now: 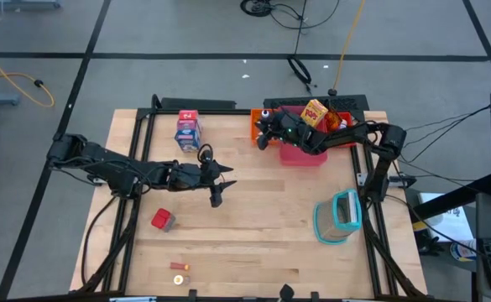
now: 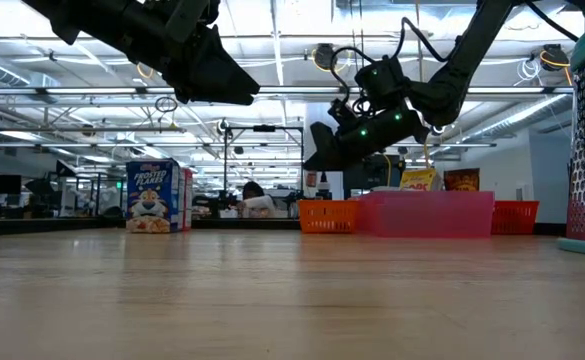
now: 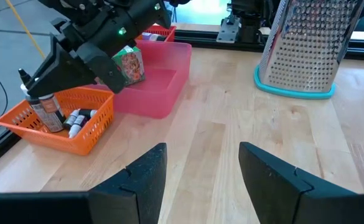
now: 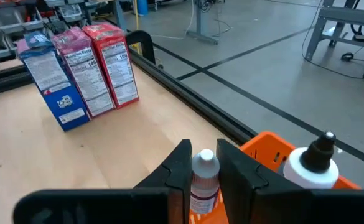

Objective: Pick & Place Kitchen Items
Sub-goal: Put the small orange food coloring bottle into the orange bin

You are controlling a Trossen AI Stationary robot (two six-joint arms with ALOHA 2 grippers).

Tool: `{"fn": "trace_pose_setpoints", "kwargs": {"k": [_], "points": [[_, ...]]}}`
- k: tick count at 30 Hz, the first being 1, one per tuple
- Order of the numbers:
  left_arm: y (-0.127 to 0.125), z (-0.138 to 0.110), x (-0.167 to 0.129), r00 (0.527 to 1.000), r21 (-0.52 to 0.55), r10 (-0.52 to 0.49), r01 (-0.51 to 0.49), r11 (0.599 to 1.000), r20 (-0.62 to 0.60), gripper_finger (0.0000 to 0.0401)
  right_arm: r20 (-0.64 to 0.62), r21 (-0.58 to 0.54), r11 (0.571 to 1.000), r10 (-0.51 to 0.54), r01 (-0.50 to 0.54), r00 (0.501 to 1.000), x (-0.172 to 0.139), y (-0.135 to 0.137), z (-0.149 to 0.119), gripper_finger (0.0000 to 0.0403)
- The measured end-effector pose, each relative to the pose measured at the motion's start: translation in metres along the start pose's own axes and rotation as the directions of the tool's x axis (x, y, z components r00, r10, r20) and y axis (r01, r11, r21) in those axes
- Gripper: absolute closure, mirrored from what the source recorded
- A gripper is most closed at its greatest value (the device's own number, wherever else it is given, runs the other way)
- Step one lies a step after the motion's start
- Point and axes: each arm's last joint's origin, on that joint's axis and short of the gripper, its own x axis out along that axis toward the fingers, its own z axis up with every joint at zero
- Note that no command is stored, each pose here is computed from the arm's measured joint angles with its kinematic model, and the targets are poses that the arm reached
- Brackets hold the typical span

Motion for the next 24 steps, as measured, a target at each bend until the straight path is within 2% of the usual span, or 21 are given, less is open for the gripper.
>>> {"fn": "trace_pose_setpoints", "kwargs": {"k": [5, 20, 24], "points": [[0.0, 0.0, 0.0, 1.0, 0.0, 0.0, 0.0, 1.0, 0.0, 0.0199, -0.028, -0.004, 1.0, -0.031, 0.031, 0.999, 0.0, -0.001, -0.003, 0.0358], [0.0, 0.0, 0.0, 1.0, -0.005, 0.0, 0.0, 1.0, -0.001, 0.0199, -0.066, 0.01, 0.999, -0.031, 0.031, 0.997, 0.02, -0.003, -0.043, 0.0358], [0.0, 0.0, 0.0, 1.0, -0.004, 0.0, 0.0, 1.0, -0.001, 0.0199, -0.059, 0.022, 0.999, -0.03, 0.031, 0.998, 0.022, -0.003, -0.045, 0.0358]]}}
